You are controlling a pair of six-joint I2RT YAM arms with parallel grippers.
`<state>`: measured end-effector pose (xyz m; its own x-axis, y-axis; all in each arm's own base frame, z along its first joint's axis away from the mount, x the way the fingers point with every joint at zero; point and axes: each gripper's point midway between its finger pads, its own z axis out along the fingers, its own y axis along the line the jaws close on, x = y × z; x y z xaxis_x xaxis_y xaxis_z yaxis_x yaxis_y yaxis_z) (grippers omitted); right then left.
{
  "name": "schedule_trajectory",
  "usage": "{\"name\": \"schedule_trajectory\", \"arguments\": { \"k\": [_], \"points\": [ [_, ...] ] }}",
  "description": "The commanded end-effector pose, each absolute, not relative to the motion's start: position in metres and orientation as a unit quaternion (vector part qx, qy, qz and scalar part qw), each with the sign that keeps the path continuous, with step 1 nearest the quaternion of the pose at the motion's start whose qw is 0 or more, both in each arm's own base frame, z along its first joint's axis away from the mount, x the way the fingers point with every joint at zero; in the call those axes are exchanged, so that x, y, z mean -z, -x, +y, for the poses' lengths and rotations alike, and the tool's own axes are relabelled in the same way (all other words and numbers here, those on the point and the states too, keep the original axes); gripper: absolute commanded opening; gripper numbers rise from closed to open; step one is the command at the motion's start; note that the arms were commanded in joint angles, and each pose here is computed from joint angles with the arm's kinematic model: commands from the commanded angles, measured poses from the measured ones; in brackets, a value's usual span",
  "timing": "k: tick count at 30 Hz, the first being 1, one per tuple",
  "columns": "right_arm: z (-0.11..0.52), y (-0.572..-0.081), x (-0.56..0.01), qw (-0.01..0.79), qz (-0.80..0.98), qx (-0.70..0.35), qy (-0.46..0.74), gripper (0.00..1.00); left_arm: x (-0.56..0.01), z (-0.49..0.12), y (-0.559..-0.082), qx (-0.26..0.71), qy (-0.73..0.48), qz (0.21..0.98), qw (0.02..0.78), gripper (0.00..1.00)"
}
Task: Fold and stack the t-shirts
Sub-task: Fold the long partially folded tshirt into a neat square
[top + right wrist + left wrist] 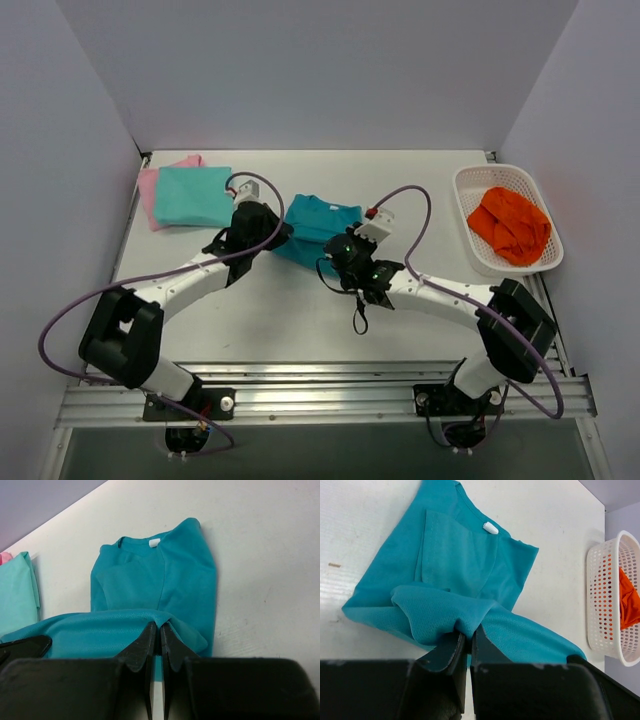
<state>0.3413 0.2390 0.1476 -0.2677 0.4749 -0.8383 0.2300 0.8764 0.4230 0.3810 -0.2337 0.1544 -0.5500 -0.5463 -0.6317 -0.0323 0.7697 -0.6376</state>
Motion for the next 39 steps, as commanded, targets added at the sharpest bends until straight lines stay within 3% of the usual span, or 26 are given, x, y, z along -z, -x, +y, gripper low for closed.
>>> {"name": "schedule_trajectory", "arguments": {
  "k": [1, 6, 8, 9, 10, 11, 12, 13, 14, 15, 18, 23, 26, 27, 28, 30, 31, 39],
  "points": [
    [0.236, -0.364, -0.163, 0.574, 0.776, -0.107, -0.237, 0.0, -0.187, -0.247, -0.415, 0.324, 0.151, 0.807, 0.47, 0.06],
    [0.212, -0.412, -0.156, 0.565, 0.776, -0.088, -0.267, 0.0, -0.188, -0.265, -0.465, 0.332, 0.117, 0.816, 0.458, 0.06],
    [0.199, -0.434, -0.154, 0.561, 0.774, -0.077, -0.284, 0.0, -0.195, -0.285, -0.507, 0.363, 0.09, 0.807, 0.457, 0.06],
    [0.186, -0.461, -0.152, 0.557, 0.772, -0.068, -0.297, 0.0, -0.152, -0.293, -0.523, 0.37, 0.081, 0.828, 0.413, 0.07],
    [0.179, -0.478, -0.148, 0.547, 0.777, -0.068, -0.305, 0.0, -0.148, -0.301, -0.538, 0.383, 0.073, 0.829, 0.401, 0.08],
    [0.173, -0.493, -0.148, 0.538, 0.78, -0.074, -0.312, 0.0, -0.204, -0.315, -0.569, 0.42, 0.046, 0.795, 0.436, 0.27],
    [0.161, -0.524, -0.151, 0.538, 0.774, -0.073, -0.325, 0.23, -0.203, -0.325, -0.577, 0.443, 0.027, 0.794, 0.416, 0.49],
    [0.154, -0.533, -0.146, 0.526, 0.783, -0.062, -0.326, 0.51, -0.144, -0.324, -0.588, 0.44, 0.04, 0.823, 0.356, 0.64],
    [0.151, -0.545, -0.132, 0.516, 0.793, -0.053, -0.321, 0.75, -0.195, -0.33, -0.606, 0.475, 0.029, 0.792, 0.382, 0.91],
    [0.135, -0.55, -0.13, 0.502, 0.8, -0.032, -0.327, 1.0, -0.16, -0.328, -0.611, 0.467, 0.048, 0.812, 0.346, 0.95],
    [0.121, -0.561, -0.178, 0.541, 0.765, -0.031, -0.347, 1.0, -0.196, -0.318, -0.619, 0.5, 0.037, 0.778, 0.378, 0.94],
    [0.105, -0.521, -0.202, 0.562, 0.749, -0.038, -0.348, 1.0, -0.239, -0.264, -0.605, 0.492, 0.073, 0.749, 0.438, 0.94],
    [0.103, -0.496, -0.207, 0.566, 0.747, -0.036, -0.347, 1.0, -0.261, -0.231, -0.575, 0.471, 0.123, 0.729, 0.481, 0.94],
    [0.104, -0.49, -0.207, 0.567, 0.747, -0.038, -0.346, 1.0, -0.3, -0.223, -0.558, 0.473, 0.122, 0.702, 0.519, 0.94],
    [0.104, -0.483, -0.208, 0.569, 0.746, -0.038, -0.345, 1.0, -0.265, -0.217, -0.543, 0.458, 0.151, 0.721, 0.498, 0.94],
    [0.106, -0.463, -0.209, 0.57, 0.745, -0.044, -0.344, 1.0, -0.271, -0.215, -0.524, 0.452, 0.176, 0.71, 0.51, 0.94],
    [0.106, -0.456, -0.209, 0.571, 0.744, -0.045, -0.344, 1.0, -0.241, -0.215, -0.512, 0.449, 0.204, 0.724, 0.482, 0.94],
    [0.105, -0.377, -0.217, 0.58, 0.733, -0.086, -0.343, 1.0, -0.155, -0.244, -0.476, 0.457, 0.341, 0.706, 0.42, 0.95]
  ]
}}
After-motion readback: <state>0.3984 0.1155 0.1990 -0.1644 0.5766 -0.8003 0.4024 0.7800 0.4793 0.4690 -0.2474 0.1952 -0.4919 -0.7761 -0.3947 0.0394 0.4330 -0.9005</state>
